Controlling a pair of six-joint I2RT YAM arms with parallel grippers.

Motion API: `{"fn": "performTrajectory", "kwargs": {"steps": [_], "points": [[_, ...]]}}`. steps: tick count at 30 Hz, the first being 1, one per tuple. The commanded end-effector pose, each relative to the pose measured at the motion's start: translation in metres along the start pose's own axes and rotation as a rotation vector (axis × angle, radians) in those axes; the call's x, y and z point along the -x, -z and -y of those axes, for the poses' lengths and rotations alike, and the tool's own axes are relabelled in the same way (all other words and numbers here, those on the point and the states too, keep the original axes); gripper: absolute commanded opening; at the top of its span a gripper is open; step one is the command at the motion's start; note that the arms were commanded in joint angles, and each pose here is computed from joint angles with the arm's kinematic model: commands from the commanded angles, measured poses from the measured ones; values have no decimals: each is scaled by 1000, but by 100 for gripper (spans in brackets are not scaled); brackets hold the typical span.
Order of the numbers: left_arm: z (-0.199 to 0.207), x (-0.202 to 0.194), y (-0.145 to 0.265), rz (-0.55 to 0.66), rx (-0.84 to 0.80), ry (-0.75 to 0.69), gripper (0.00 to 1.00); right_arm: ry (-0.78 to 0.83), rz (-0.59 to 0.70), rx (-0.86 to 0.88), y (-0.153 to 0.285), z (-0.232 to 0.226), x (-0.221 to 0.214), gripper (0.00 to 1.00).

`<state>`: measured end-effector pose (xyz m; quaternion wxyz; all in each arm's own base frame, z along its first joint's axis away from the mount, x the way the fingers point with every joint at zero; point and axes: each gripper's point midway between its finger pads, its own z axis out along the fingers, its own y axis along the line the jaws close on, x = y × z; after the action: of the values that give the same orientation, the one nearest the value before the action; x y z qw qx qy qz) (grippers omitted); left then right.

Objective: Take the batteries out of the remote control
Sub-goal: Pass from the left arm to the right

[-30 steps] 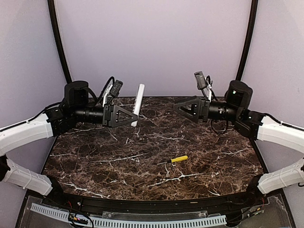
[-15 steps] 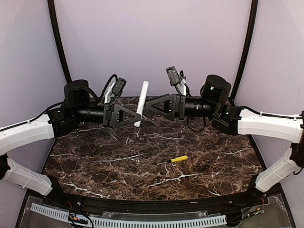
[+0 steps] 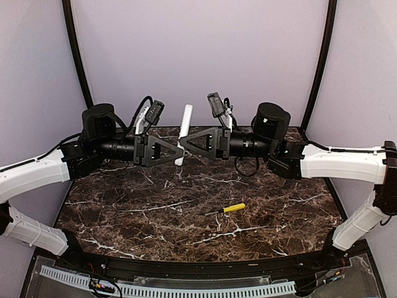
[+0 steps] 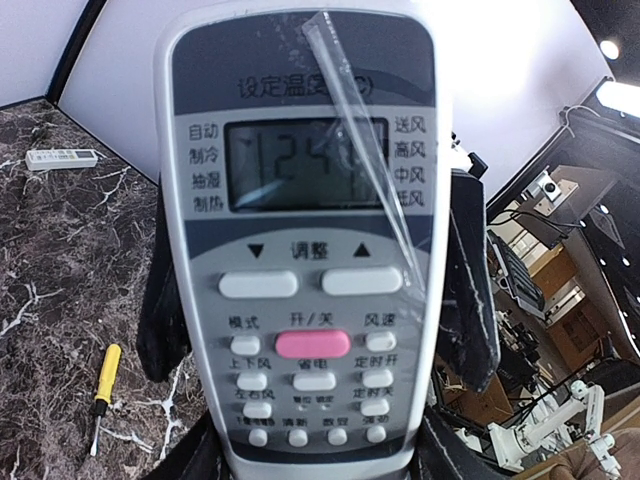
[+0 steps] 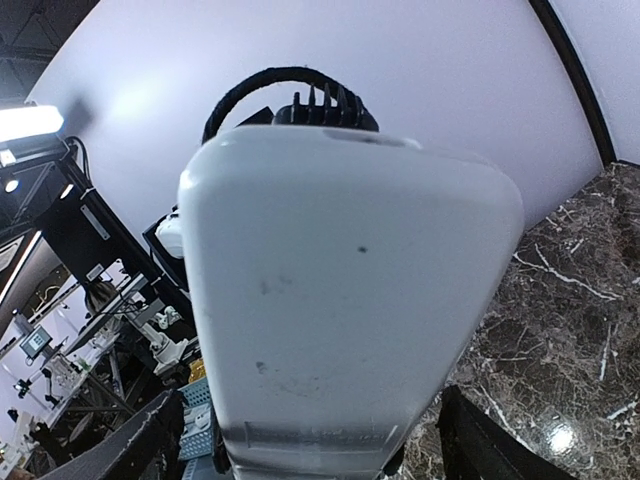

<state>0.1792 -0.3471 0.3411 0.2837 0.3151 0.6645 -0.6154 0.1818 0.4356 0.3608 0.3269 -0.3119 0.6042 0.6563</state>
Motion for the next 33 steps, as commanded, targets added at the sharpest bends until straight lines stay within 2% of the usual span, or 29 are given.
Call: {"fn": "performTrajectory", "kwargs": {"steps": [1,6,15,23,25,27,28,30,33], "points": [[27,15,7,29,-49,-67,39,36,72,19,-1,-12,19,84],[29,15,8,23,-56,-68,38,40,73,42,-3,-14,19,72],[29,16,7,23,-56,-69,38,36,67,53,-5,-14,18,59],[21,12,4,7,-33,-54,38,49,92,44,-1,-15,22,34],[16,11,4,5,-16,-46,44,55,96,40,1,-16,23,31],[10,9,2,-4,9,-34,55,60,101,29,3,-16,24,29],[8,9,1,-7,20,-31,67,65,106,20,4,-16,25,28],[0,7,1,-16,56,-25,79,75,116,-11,8,-14,26,28],[-6,7,5,-11,108,-33,92,89,130,-77,15,-9,30,28]]}}
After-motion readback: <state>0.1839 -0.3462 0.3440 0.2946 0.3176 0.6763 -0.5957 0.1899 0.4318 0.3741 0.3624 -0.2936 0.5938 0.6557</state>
